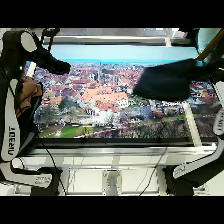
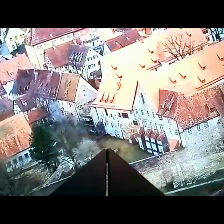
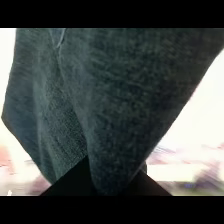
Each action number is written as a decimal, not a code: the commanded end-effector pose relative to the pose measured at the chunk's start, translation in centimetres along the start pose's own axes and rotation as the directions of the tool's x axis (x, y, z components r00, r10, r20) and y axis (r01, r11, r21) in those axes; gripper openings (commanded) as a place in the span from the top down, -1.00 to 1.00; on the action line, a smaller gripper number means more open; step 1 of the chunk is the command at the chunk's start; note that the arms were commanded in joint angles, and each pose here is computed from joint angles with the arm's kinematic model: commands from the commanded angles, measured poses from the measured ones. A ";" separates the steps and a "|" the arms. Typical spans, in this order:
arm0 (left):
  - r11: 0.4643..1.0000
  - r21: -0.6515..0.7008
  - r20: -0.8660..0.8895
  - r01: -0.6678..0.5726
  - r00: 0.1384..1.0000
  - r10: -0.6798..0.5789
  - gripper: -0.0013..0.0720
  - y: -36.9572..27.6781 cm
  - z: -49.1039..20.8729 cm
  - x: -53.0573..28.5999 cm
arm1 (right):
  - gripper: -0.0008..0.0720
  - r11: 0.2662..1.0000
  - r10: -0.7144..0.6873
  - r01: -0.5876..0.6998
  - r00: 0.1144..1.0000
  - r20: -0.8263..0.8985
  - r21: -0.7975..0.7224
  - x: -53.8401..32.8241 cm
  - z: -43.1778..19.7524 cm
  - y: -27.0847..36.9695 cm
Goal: Fold the clothes and pants, and hang the long-sleeved shirts on hangers.
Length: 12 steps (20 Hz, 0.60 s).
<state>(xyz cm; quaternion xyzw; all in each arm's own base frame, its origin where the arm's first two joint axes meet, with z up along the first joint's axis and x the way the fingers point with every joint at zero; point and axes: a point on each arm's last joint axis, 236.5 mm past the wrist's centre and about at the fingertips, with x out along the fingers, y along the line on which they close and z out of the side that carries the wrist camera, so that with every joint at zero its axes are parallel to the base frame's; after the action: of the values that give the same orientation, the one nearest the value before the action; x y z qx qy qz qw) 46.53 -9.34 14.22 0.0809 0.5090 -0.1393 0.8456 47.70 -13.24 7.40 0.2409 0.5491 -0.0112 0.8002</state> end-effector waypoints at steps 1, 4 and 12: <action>0.999 -0.034 -0.001 0.000 1.000 0.000 0.93 0.0 0.0 0.1 | 0.86 0.956 -0.203 0.191 0.979 0.034 0.223 -8.2 -3.1 -12.7; 0.999 -0.038 -0.001 0.000 1.000 0.000 0.93 0.0 0.0 0.1 | 0.86 0.868 -0.301 0.251 0.952 0.053 0.429 -11.9 -8.3 -20.6; 0.999 -0.038 -0.002 0.000 1.000 0.000 0.93 0.0 0.0 0.1 | 0.71 0.563 -0.441 0.254 0.897 0.025 0.787 -13.5 -25.4 -30.3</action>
<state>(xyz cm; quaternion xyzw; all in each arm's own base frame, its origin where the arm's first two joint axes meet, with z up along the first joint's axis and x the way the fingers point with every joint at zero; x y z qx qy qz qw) 46.54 -9.34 14.16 0.0654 0.5119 -0.1297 0.8466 16.90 -33.40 2.76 0.4111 0.4637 -0.3762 0.6888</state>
